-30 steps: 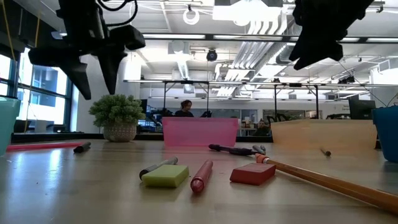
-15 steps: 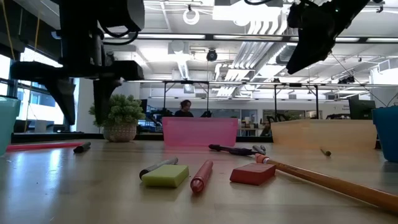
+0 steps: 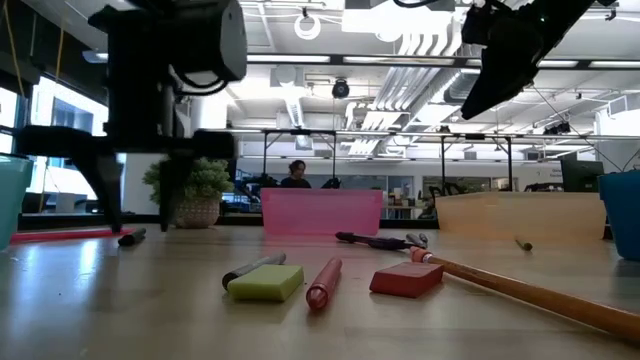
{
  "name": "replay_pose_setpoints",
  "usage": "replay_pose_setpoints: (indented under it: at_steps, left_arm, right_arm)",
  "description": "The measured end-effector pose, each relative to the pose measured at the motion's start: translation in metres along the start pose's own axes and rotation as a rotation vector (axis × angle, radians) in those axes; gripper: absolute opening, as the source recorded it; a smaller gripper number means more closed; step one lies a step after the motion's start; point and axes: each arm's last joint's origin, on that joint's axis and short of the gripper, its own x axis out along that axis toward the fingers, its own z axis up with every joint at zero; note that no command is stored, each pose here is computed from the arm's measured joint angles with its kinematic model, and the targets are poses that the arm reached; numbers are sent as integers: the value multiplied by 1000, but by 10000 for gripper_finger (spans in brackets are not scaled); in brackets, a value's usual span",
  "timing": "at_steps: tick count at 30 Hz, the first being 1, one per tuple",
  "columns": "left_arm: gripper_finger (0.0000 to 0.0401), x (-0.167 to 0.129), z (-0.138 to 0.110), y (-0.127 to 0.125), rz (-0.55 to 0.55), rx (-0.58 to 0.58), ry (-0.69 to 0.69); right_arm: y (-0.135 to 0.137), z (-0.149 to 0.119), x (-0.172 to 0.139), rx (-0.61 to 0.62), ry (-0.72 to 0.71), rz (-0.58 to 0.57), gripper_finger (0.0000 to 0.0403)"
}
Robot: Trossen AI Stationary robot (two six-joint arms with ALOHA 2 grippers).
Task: Sort crayons/erasers/pens/pencils in bins
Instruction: Put the left black pen into the red bin
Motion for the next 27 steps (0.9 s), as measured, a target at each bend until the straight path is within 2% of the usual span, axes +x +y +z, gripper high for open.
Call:
replay_pose_setpoints:
  at_steps: [6, 12, 27]
  left_arm:
    - [195, 16, -5, -5, 50, 4, 16]
    - [183, 20, -5, -5, 73, 6, 10]
    - [50, 21, -6, -9, 11, 34, -24]
  right_arm:
    - [0, -2, 0, -13, 21, -2, 165]
    - [0, -2, 0, -15, 25, 1, 165]
    - [0, -2, 0, -60, 24, -2, 165]
